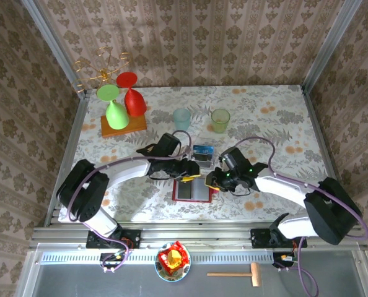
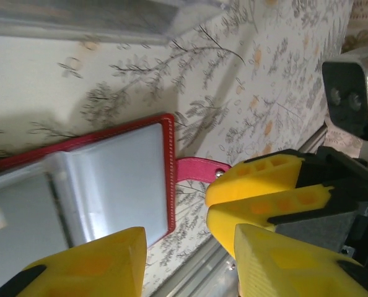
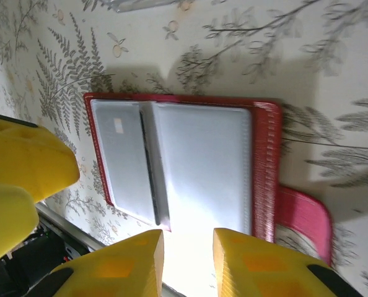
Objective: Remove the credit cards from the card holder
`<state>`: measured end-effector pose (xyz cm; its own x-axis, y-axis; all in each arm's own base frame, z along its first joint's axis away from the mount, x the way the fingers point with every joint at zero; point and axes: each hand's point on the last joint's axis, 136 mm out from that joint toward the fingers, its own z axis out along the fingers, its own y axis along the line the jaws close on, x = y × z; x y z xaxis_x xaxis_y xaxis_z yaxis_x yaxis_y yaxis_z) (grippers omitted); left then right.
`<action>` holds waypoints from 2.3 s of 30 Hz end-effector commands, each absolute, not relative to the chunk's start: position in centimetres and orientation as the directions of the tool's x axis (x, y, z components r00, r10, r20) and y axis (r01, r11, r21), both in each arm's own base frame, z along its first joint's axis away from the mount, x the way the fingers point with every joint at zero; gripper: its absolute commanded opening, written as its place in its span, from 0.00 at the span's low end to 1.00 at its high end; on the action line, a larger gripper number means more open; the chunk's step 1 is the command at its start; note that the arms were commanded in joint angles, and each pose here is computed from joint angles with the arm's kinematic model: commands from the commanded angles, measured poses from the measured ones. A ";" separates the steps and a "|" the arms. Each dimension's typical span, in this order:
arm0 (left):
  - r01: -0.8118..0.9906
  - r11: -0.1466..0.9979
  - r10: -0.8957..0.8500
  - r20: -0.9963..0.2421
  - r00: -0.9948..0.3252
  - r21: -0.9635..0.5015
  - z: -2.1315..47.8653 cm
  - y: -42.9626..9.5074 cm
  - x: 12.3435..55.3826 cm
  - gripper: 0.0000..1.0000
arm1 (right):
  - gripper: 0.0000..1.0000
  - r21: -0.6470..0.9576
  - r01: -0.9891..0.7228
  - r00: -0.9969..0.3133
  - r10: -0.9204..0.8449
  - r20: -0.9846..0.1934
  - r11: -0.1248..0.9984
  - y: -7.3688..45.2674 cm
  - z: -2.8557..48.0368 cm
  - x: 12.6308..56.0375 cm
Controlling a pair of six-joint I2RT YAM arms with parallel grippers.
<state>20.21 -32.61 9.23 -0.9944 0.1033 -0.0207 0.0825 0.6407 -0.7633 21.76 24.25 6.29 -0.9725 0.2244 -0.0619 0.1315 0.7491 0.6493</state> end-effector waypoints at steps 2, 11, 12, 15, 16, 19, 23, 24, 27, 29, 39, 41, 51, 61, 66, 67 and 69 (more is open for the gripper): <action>0.062 0.711 0.071 -0.016 -0.997 -0.700 7.7 -29.6 19.8 0.40 | 0.27 0.687 0.099 -0.980 0.191 -0.059 0.719 27.4 7.1 22.7; -0.007 0.743 0.004 0.015 -1.000 -0.670 5.7 -26.2 19.4 0.40 | 0.26 0.698 0.089 -0.990 0.143 -0.019 0.710 30.8 5.7 22.8; -0.009 0.742 0.003 0.017 -1.000 -0.670 5.5 -26.1 19.3 0.40 | 0.26 0.697 0.088 -0.990 0.140 -0.019 0.711 30.9 5.7 22.8; -0.021 0.737 0.002 0.033 -0.999 -0.676 4.8 -25.9 19.1 0.40 | 0.26 0.689 0.094 -0.990 0.139 -0.009 0.718 31.1 5.2 22.8; -0.022 0.734 0.003 0.036 -0.999 -0.679 4.7 -26.0 19.1 0.40 | 0.26 0.690 0.097 -0.990 0.140 -0.007 0.717 31.2 5.0 22.9; -0.033 0.734 0.003 0.051 -0.999 -0.678 4.1 -25.9 18.8 0.40 | 0.26 0.690 0.104 -0.991 0.137 0.007 0.716 31.4 4.6 22.7; -0.043 0.736 -0.001 0.063 -0.998 -0.676 3.5 -25.7 18.6 0.40 | 0.25 0.690 0.111 -0.991 0.135 0.019 0.715 31.6 4.1 22.6; -0.046 0.736 -0.002 0.065 -0.998 -0.675 3.4 -25.6 18.5 0.40 | 0.24 0.690 0.110 -0.991 0.133 0.020 0.716 31.7 4.0 22.6; -0.051 0.737 -0.006 0.069 -0.998 -0.674 3.3 -25.5 18.4 0.40 | 0.24 0.688 0.113 -0.991 0.132 0.025 0.717 31.8 3.8 22.6; -0.053 0.738 -0.006 0.072 -0.997 -0.673 3.2 -25.4 18.3 0.40 | 0.24 0.687 0.114 -0.991 0.132 0.027 0.718 31.9 3.7 22.6; -0.062 0.740 -0.010 0.082 -0.997 -0.670 2.9 -25.2 18.2 0.40 | 0.24 0.671 0.123 -0.991 0.128 0.042 0.731 31.8 2.9 22.5; -0.067 0.741 -0.013 0.085 -0.996 -0.668 2.8 -25.1 18.1 0.40 | 0.23 0.661 0.122 -0.991 0.127 0.040 0.740 31.5 2.8 22.4; -0.073 0.745 -0.014 0.094 -0.995 -0.663 2.5 -24.9 17.8 0.40 | 0.24 0.582 0.106 -0.992 0.128 0.004 0.806 29.6 3.0 22.1; -0.053 0.732 -0.013 0.064 -0.998 -0.680 3.9 -25.4 18.5 0.40 | 0.25 0.602 0.083 -0.991 0.128 -0.032 0.794 29.9 4.2 22.7; -0.035 0.719 -0.016 0.034 -0.999 -0.694 5.3 -25.7 19.2 0.38 | 0.25 0.608 0.077 -0.991 0.130 -0.043 0.790 29.8 4.7 22.8; -0.033 0.715 -0.015 0.031 -0.999 -0.699 5.5 -25.8 19.3 0.36 | 0.25 0.607 0.076 -0.991 0.129 -0.043 0.791 29.8 4.7 22.7; -0.021 0.697 -0.009 0.021 -1.000 -0.717 6.0 -26.3 19.6 0.29 | 0.25 0.609 0.077 -0.991 0.128 -0.041 0.789 29.8 4.6 22.7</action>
